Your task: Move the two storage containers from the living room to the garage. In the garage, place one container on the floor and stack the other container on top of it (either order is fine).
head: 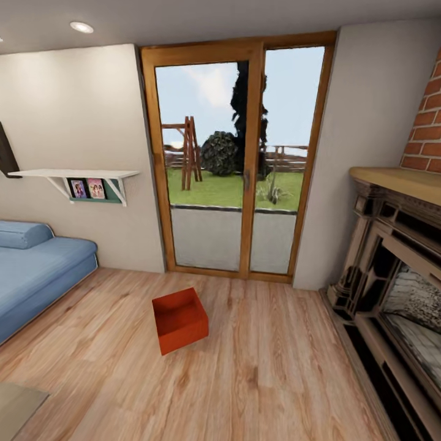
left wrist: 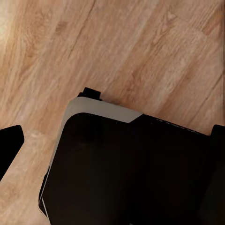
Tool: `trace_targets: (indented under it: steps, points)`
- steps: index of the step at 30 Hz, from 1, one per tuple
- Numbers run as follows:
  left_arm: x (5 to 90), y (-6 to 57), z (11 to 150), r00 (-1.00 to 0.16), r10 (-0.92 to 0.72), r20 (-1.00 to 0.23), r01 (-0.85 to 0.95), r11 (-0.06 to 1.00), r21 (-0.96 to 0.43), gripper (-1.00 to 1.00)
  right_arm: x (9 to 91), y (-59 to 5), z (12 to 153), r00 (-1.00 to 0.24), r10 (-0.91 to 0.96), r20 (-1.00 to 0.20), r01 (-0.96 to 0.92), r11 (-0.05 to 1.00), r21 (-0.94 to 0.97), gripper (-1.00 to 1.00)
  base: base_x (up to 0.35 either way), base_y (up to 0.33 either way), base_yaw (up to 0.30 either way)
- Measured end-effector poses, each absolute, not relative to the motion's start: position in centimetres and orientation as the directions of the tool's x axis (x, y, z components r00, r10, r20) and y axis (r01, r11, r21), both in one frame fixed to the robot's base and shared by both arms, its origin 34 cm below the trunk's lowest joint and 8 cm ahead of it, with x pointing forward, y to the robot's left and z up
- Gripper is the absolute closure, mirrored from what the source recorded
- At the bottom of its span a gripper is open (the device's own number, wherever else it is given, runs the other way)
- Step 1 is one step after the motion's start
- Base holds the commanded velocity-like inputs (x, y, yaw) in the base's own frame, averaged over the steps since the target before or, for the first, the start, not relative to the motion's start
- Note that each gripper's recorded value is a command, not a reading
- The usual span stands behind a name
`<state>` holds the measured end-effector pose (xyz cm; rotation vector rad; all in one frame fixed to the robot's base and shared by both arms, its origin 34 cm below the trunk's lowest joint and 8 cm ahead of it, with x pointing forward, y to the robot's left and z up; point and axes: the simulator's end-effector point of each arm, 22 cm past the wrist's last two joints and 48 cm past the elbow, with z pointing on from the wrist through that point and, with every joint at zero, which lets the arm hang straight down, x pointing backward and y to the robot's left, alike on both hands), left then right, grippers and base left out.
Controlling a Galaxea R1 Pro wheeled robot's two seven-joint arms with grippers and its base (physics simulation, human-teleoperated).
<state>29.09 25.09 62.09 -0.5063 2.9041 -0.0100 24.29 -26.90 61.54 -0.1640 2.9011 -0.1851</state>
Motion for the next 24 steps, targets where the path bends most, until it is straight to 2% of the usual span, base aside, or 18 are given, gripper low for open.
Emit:
trace_targets:
  steps: [24]
  points:
    - [29.09, 25.09, 62.09, -0.923, -0.336, -0.188, -0.335, 0.942, -0.04, -1.0, 24.17, -27.0, 61.49, -0.968, -0.126, -0.215, -0.099, 0.986, -0.132, -1.0, 0.304, -0.131, 0.0]
